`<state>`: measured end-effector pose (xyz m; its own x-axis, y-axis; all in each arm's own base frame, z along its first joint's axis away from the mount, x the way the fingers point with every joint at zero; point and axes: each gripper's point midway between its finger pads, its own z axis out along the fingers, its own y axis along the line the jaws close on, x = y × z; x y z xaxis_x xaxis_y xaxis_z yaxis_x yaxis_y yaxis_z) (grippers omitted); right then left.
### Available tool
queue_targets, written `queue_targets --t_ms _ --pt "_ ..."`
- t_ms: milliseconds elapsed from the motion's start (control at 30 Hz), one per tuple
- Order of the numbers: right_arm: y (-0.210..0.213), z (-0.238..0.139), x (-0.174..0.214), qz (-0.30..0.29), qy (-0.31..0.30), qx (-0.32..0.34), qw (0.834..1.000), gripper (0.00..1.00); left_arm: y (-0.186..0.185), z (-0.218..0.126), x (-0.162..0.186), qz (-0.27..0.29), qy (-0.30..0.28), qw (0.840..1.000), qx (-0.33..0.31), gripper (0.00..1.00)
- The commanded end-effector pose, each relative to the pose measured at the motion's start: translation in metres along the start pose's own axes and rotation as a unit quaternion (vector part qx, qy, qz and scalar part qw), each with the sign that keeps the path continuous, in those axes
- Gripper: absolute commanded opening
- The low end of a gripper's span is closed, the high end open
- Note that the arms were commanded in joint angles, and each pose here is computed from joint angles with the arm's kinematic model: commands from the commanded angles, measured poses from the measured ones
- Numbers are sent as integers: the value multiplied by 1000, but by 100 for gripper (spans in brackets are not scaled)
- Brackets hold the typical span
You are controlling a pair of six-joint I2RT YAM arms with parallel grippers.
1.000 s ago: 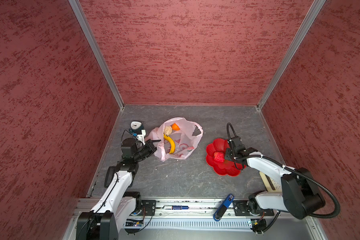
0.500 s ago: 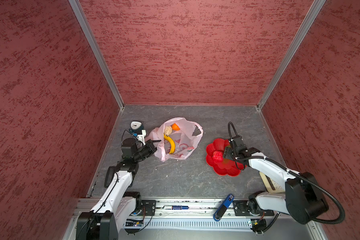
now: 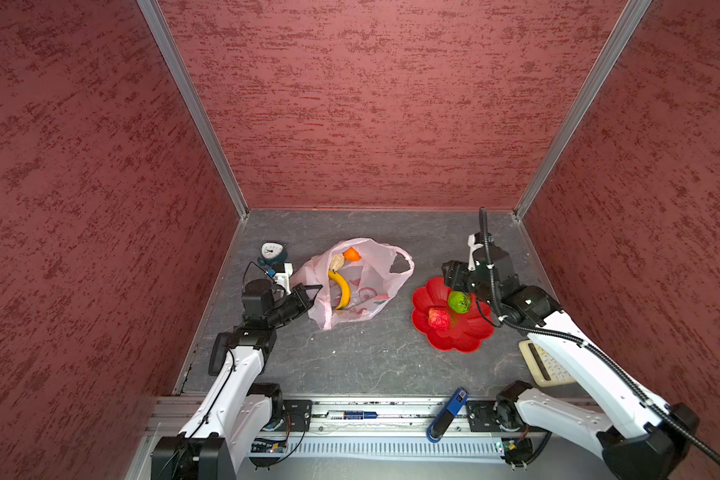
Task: Take the fake fruits out of the plastic bag
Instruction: 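Move the right gripper back into the bag toward the yellow banana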
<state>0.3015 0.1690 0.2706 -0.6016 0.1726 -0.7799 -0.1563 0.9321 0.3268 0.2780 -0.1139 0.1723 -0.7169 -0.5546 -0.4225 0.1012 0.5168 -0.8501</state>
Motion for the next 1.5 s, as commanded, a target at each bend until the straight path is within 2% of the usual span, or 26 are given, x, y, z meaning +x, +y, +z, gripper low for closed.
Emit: queue_targets --t_ms 0,167,300,533,633,767,967,1133,1200,1267,1467 --pt "81 0 -16 -61 -25 -105 992 67 13 -3 13 2 7 1000 -13 1" --pt "188 21 31 -140 34 -220 965 61 21 -7 21 -7 -2 1000 -16 0" --pt "220 48 94 -179 114 -249 945 53 28 -8 26 -15 -3 1000 -21 0" --pt "200 82 157 -178 189 -219 941 46 31 -8 27 -23 -12 999 -21 0" --pt "190 101 171 -183 196 -187 945 45 33 -9 30 -25 -11 999 -20 0" --pt "192 122 186 -171 206 -181 946 44 38 -11 36 -36 -11 999 -30 0" --pt "188 132 229 -180 279 -191 924 43 39 -16 35 -39 -25 998 -36 0" --pt "177 125 247 -194 321 -187 908 43 43 -17 36 -44 -29 998 -42 0" --pt "175 123 246 -197 322 -183 908 43 45 -17 37 -45 -29 997 -46 0" --pt "175 124 236 -197 307 -174 915 43 47 -16 37 -48 -30 997 -49 0" --pt "178 144 188 -150 222 -125 955 47 50 -16 39 -53 -31 997 -48 0"
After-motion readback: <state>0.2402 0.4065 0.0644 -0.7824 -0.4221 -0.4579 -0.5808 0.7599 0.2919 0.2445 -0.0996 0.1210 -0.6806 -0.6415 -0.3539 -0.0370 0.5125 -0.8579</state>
